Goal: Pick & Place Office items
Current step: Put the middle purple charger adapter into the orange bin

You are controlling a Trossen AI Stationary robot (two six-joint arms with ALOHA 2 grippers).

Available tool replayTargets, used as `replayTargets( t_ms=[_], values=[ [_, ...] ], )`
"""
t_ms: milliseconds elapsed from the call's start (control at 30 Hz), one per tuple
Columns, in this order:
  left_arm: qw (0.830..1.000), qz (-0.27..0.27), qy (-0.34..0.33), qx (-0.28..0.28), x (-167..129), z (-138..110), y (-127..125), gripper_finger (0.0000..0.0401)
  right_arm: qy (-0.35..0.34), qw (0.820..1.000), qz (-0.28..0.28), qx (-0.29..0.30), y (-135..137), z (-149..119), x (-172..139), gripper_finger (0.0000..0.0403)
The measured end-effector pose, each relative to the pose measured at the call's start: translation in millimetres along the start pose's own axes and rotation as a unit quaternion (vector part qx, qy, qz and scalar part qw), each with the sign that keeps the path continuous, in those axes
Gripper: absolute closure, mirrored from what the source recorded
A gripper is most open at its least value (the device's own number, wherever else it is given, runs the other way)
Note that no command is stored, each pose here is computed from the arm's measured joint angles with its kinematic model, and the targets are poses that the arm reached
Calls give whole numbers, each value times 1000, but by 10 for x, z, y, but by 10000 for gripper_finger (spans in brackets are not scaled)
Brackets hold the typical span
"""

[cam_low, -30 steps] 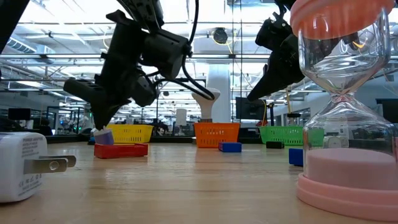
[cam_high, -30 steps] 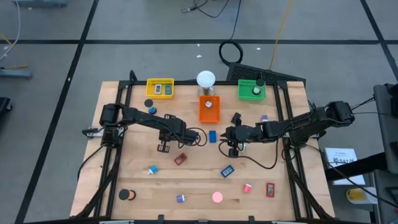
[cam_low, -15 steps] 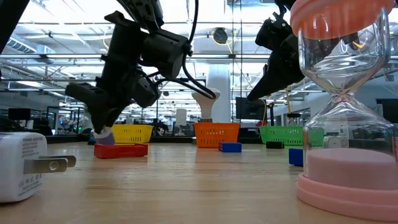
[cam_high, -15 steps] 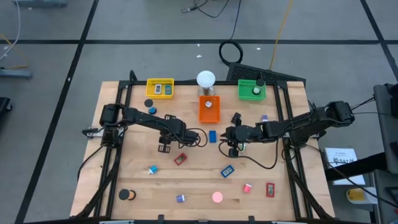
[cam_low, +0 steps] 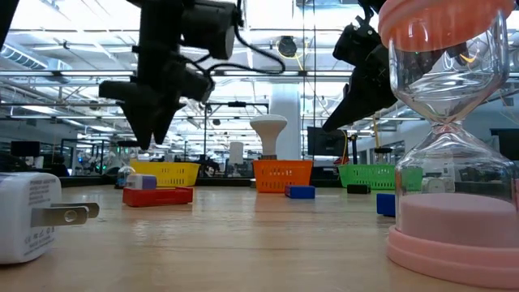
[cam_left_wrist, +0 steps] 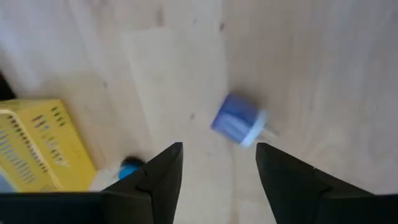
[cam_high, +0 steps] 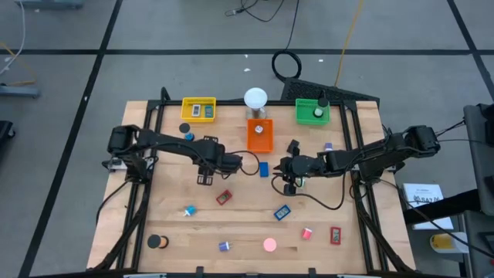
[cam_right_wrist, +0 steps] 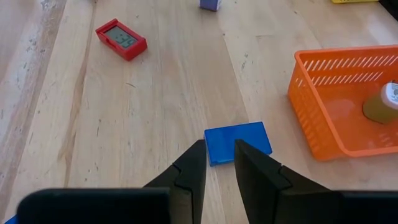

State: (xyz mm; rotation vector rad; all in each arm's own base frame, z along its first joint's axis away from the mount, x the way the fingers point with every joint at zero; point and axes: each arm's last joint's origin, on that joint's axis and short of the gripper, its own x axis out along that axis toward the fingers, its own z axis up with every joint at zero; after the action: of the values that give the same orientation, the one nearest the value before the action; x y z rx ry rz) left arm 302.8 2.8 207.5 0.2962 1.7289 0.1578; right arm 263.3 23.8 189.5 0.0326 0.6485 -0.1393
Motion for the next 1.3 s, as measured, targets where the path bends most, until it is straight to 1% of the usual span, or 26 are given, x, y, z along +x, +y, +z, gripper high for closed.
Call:
replayTargets(
  t_ms=[67, 167, 233, 367, 533, 633, 733, 800, 867, 967, 1067, 1133, 1200, 1233, 1300],
  values=[
    [999, -24, -8, -24, 22, -2, -10, 194, 1, 1000, 0, 0, 1, -1, 0, 330],
    [994, -70, -22, -77, 119, -26, -30, 193, 1, 1000, 0, 1, 1, -1, 0, 330],
    [991, -83, -31, -105, 194, -73, -67, 193, 0, 1000, 0, 1, 1, -3, 1, 330],
    [982, -84, -47, -165, 408, -231, -134, 193, -4, 1000, 1, 1, -5, -62, 12, 330],
    [960, -93, -117, -236, 552, -400, -156, 193, -12, 1000, 2, 3, -16, -164, 29, 330],
    [946, -90, -162, -267, 566, -465, -148, 193, -14, 1000, 3, 3, -20, -192, 33, 330],
    [939, -82, -186, -277, 598, -485, -152, 194, -18, 1000, 3, 4, -18, -185, 33, 330],
    [942, -67, -192, -266, 612, -490, -149, 194, -25, 1000, 4, 5, -17, -170, 32, 330],
    [950, -49, -202, -232, 606, -479, -139, 194, -31, 999, 5, 5, -15, -159, 32, 330],
    [968, 4, -206, -145, 591, -474, -115, 194, -33, 999, 6, 3, -14, -156, 32, 330],
    [979, 44, -198, -27, 590, -479, -105, 194, -33, 999, 6, 3, -15, -157, 32, 330],
    [978, 68, -193, 46, 587, -479, -106, 194, -33, 999, 6, 3, -15, -157, 32, 330],
    [972, 86, -191, 102, 583, -471, -102, 194, -32, 999, 5, 3, -15, -157, 32, 330],
    [969, 94, -191, 122, 581, -466, -99, 194, -32, 999, 6, 3, -15, -157, 32, 330],
    [965, 110, -192, 139, 574, -454, -90, 194, -32, 999, 6, 3, -15, -158, 32, 330]
  ],
)
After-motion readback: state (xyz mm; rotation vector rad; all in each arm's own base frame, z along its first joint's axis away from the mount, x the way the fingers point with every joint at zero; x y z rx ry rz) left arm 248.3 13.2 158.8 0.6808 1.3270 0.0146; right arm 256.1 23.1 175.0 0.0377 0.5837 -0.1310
